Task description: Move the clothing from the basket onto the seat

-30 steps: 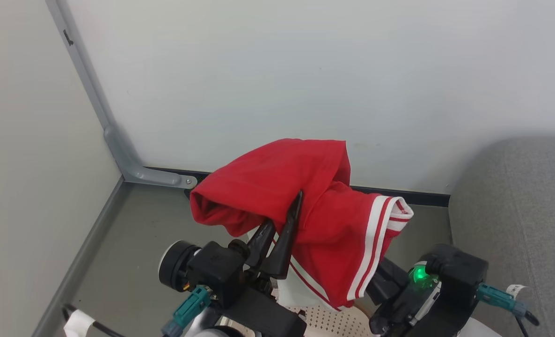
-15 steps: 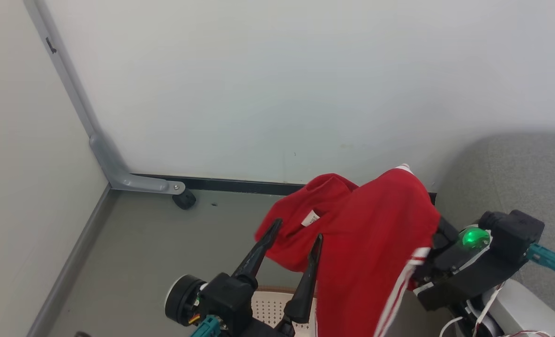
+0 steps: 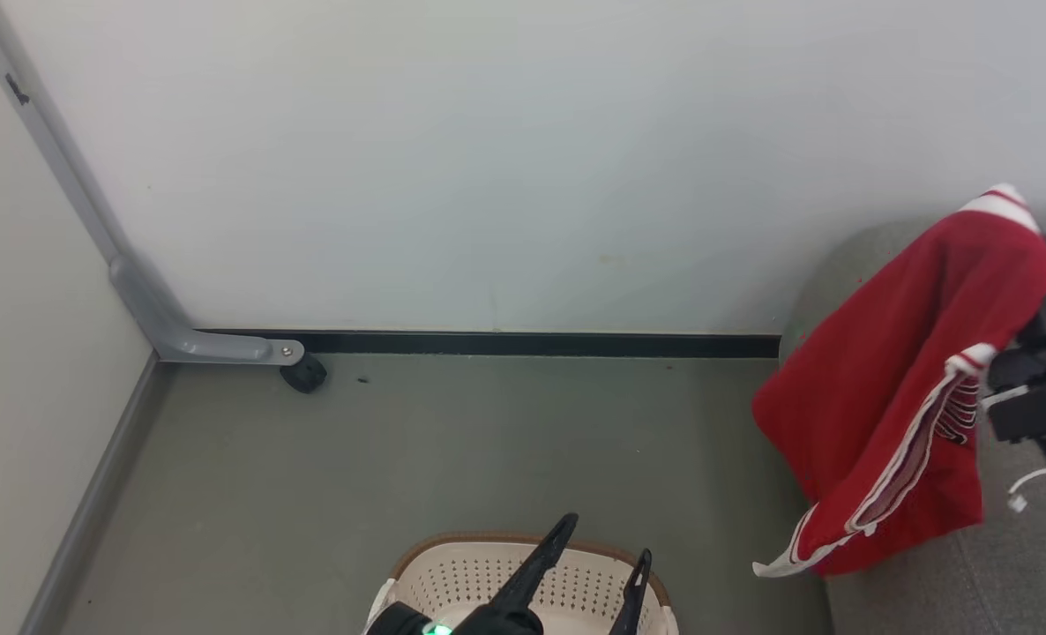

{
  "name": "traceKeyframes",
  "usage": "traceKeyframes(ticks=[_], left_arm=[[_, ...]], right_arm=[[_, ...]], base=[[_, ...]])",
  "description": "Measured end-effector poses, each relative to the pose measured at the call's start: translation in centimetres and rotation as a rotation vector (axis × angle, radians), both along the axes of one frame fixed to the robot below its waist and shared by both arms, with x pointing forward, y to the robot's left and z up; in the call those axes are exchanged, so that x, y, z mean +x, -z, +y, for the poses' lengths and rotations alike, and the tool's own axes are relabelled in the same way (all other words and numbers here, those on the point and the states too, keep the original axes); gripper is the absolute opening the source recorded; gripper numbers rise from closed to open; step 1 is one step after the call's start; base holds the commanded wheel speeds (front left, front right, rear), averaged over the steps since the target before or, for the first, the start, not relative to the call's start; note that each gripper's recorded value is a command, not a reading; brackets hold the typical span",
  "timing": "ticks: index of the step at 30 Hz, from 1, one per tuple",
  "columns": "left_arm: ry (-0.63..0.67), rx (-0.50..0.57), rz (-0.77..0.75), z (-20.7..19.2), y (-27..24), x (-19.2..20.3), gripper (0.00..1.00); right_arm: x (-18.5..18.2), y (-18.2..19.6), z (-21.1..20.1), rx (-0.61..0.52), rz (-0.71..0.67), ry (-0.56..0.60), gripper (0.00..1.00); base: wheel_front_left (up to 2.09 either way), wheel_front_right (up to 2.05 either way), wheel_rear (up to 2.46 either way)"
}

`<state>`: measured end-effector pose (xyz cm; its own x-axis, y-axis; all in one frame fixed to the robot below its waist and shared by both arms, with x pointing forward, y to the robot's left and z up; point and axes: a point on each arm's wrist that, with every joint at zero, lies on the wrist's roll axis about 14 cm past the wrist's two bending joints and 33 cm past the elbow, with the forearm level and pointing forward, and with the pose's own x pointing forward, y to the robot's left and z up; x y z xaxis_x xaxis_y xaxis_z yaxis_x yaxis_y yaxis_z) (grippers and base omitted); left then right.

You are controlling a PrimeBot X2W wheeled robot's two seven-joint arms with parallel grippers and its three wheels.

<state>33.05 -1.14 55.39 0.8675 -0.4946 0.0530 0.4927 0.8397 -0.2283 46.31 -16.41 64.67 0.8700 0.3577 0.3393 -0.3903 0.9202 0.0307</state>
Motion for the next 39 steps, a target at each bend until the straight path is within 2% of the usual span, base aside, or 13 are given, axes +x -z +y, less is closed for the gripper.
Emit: traceKeyframes(ticks=[8,14,19,25,35,39], left_arm=[[0.062,0.001,0.036,-1.8,1.5,-0.5,1.00],[0.098,0.010,0.038,-2.9,2.4,-0.6,1.00],[0.122,0.002,0.038,-3.6,3.0,-0.1,1.00],[0.133,-0.011,0.032,-4.0,3.7,1.3,1.00],[0.139,-0.034,0.013,-4.3,5.2,4.2,1.00],[0.147,-0.049,0.021,-4.6,6.2,5.1,1.00]], right_arm=[[2.0,-3.3,-9.9,-0.043,-0.056,0.237,0.00],[2.9,-5.4,-14.7,-0.050,-0.096,0.351,0.00],[3.9,-5.6,-17.9,-0.061,-0.086,0.418,0.00],[5.4,-3.9,-22.1,-0.069,-0.026,0.515,0.00],[6.4,0.3,-30.9,-0.054,0.091,0.754,0.00],[7.6,3.2,-31.5,-0.080,0.157,0.766,0.00]], base=[[0.00,0.00,0.00],[0.00,0.00,0.00],[0.00,0.00,0.00],[0.00,0.00,0.00],[0.00,0.00,0.00],[0.00,0.00,0.00]])
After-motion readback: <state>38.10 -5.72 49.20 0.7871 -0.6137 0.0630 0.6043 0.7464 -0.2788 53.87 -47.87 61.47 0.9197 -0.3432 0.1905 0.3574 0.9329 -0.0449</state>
